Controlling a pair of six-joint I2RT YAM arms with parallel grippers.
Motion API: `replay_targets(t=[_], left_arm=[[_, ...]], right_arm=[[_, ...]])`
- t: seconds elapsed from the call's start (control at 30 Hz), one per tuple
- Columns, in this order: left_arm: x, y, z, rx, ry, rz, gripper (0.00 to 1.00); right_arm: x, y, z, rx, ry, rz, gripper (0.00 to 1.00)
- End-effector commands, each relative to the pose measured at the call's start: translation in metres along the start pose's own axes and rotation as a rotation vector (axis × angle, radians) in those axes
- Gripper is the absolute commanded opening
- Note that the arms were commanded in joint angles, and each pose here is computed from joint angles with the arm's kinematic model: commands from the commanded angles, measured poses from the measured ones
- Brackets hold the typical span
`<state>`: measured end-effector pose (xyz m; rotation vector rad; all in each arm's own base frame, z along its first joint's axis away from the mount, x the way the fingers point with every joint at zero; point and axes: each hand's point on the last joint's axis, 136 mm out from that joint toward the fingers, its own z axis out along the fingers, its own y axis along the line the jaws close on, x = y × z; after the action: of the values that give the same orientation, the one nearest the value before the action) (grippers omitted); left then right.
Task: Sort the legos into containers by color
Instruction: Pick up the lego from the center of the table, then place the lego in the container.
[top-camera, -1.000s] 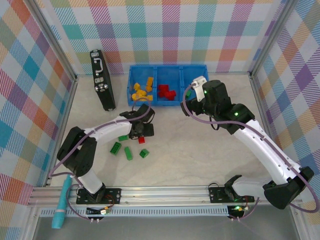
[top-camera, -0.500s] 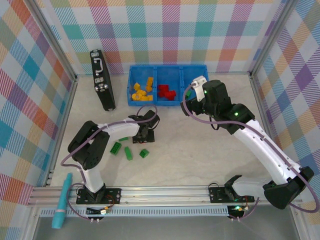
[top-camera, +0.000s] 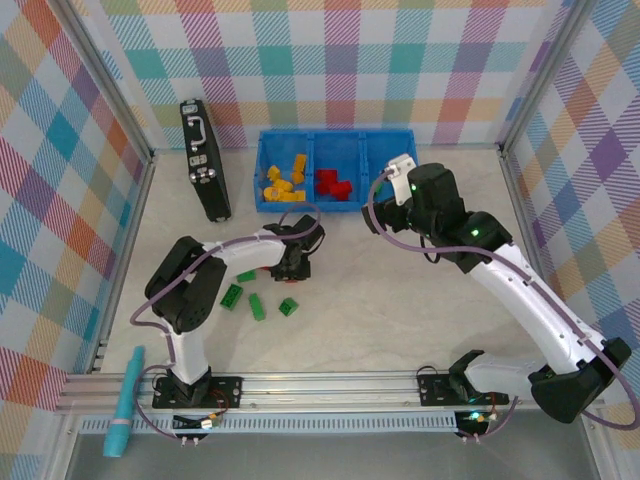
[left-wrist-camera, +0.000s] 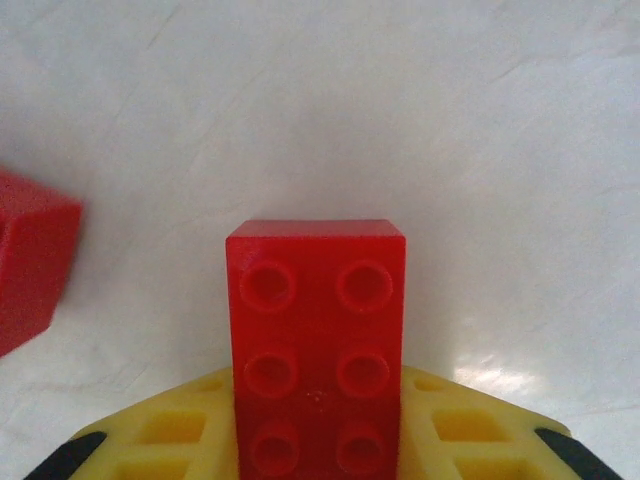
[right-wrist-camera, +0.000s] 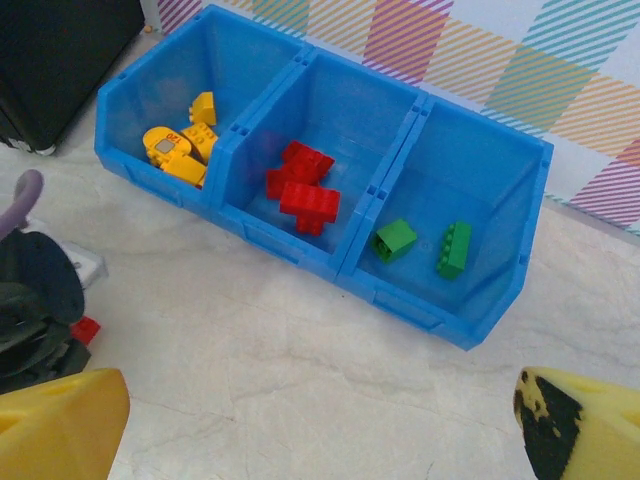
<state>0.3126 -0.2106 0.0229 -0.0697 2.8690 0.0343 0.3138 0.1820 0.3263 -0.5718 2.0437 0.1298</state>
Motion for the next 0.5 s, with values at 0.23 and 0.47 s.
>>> replay_targets(t=[0.23, 0.47], left_arm=[[-0.142, -0.091, -0.102, 0.212, -0.398, 0.105, 0.31], [-0.223, -0.132, -0.144, 0.322, -0.668, 0.027, 0.31]], right_arm=[[-0.009, -0.002, -0.012, -0.001, -0.062, 0.001, 0.99], [-0.008, -0.003, -0.014, 0.006, -0.088, -0.002, 0.99]])
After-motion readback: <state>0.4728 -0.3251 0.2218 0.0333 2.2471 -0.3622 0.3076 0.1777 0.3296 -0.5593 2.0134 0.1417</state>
